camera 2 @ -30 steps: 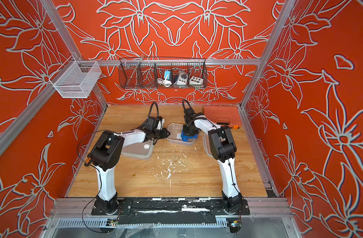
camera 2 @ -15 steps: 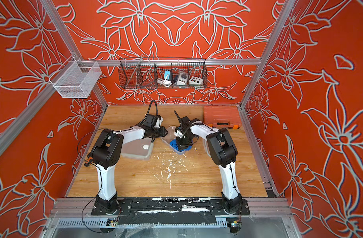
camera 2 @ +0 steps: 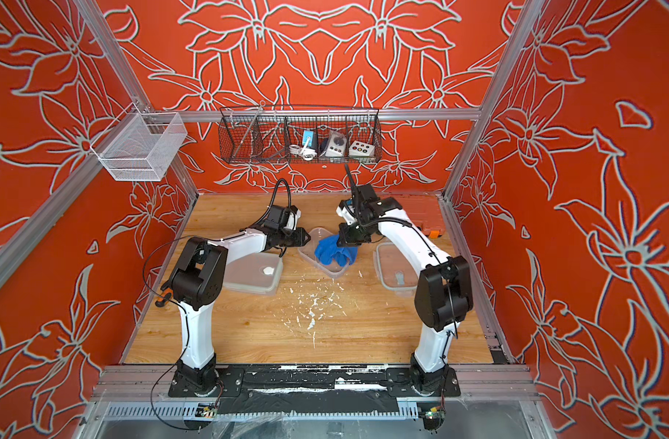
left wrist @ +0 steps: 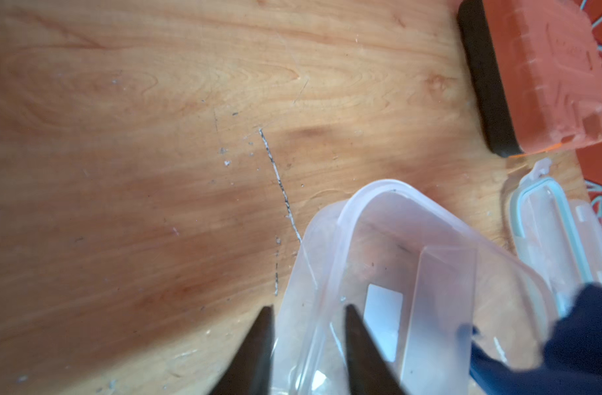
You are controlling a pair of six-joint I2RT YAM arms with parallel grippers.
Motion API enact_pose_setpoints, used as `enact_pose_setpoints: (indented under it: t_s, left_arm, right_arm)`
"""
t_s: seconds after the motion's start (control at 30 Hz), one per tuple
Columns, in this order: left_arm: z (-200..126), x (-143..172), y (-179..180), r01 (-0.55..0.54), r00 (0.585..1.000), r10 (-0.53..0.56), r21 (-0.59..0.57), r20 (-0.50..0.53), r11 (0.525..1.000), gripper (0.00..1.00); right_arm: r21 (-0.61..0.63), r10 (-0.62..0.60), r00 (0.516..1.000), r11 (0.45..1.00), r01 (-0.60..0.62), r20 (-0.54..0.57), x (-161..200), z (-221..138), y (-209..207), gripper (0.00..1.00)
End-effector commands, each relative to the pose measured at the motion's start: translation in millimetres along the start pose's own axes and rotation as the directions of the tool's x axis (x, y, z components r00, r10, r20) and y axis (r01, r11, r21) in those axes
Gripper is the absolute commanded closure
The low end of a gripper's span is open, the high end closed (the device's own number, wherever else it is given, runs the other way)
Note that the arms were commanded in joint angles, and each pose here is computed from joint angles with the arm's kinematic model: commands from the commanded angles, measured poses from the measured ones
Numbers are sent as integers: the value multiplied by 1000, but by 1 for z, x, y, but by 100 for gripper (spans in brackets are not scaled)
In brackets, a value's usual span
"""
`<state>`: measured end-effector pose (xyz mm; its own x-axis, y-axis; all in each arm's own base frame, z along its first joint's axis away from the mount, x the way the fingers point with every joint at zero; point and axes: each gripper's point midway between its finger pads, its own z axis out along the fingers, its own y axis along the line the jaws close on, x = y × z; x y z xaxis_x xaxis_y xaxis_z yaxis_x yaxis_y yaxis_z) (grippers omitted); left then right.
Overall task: Wipe the insides of the lunch boxes
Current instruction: Wipe the dirt inside the lunch box, then adjust the lunch box at the center of the board.
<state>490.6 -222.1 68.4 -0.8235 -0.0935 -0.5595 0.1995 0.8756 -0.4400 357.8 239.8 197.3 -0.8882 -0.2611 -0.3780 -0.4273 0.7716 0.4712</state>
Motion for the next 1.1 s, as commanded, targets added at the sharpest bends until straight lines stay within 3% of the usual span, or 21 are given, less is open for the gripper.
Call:
enact_pose_setpoints:
  t_s: [0.0,0.2,0.43,0.57,0.7,0.87,1.07]
  left_arm:
    - [-21,-29,-12,-30,996,29,2,83,1000,49]
    - [-68,-43,-24,22,988,-20,-13,151,1000,44]
    - [-88,29,-58,78,996,-78,-3,-40,997,44]
    - [-79,77,-89,104,983,-102,5,-154,995,43]
    - [-66,110,-88,158,963,-162,-34,-215,987,44]
    - [-54,122,-88,179,953,-187,-57,-239,982,44]
    - [-30,111,-90,164,954,-180,-83,-238,983,44]
  right_arm:
    - [34,5,1000,999,-5,2,2,-6,-5,100]
    - [68,-15,991,998,6,134,-12,-32,-9,100]
    - [195,-37,951,981,-25,307,-36,-90,-38,100]
    - [231,-16,933,970,-72,359,-41,-115,-55,100]
    - [242,-20,914,967,-86,405,-41,-134,-59,100]
    - [228,-2,915,969,-99,404,-35,-131,-61,100]
    - [230,1,915,968,-102,403,-29,-131,-63,100]
